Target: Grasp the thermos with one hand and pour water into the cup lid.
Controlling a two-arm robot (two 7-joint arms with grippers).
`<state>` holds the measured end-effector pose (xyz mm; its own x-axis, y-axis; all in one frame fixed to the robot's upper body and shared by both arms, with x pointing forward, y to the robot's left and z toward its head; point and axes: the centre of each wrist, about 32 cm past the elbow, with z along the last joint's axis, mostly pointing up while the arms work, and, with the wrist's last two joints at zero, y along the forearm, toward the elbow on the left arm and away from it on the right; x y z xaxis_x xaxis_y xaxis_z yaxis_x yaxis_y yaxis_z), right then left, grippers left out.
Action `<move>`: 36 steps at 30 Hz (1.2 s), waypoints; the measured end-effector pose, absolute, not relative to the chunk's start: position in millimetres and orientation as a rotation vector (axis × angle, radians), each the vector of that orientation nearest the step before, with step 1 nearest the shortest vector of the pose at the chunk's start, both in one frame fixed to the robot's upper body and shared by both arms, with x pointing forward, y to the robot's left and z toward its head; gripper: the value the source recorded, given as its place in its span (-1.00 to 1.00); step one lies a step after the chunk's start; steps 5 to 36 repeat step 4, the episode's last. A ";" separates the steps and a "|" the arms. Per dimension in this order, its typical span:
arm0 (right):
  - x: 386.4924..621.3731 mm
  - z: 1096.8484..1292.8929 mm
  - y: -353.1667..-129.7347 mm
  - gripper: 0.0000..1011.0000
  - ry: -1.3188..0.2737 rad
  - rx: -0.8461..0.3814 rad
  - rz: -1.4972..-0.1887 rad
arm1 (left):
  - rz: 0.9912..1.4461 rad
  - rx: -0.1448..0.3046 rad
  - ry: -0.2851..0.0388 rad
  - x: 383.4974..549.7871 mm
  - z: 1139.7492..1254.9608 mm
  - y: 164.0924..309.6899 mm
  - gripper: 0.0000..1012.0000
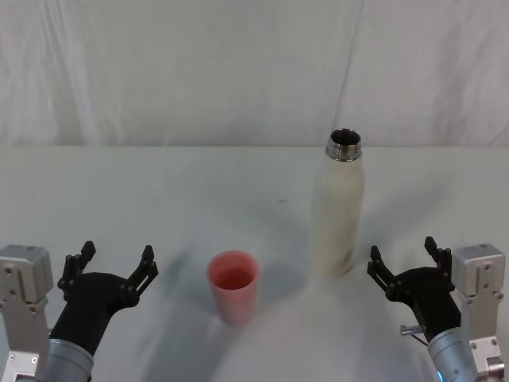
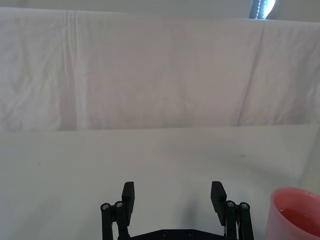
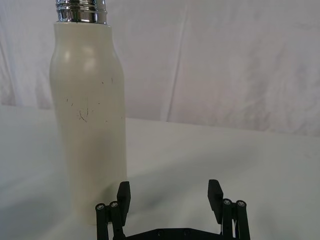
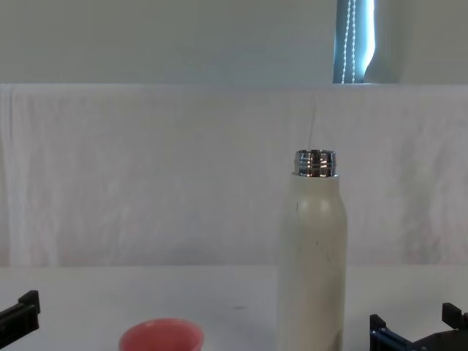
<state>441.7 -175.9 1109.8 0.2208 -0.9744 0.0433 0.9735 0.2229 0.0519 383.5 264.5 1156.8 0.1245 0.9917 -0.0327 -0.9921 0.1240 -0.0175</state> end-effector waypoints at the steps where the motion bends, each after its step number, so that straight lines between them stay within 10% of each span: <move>1: 441.7 1109.8 -175.9 0.98 -0.072 0.015 -1.346 | 1.446 -0.038 0.014 383.5 1156.8 264.5 0.98; 36: 441.7 1109.8 -175.9 0.98 -0.072 0.015 -1.346 | 1.446 -0.038 0.014 383.5 1156.8 264.5 0.98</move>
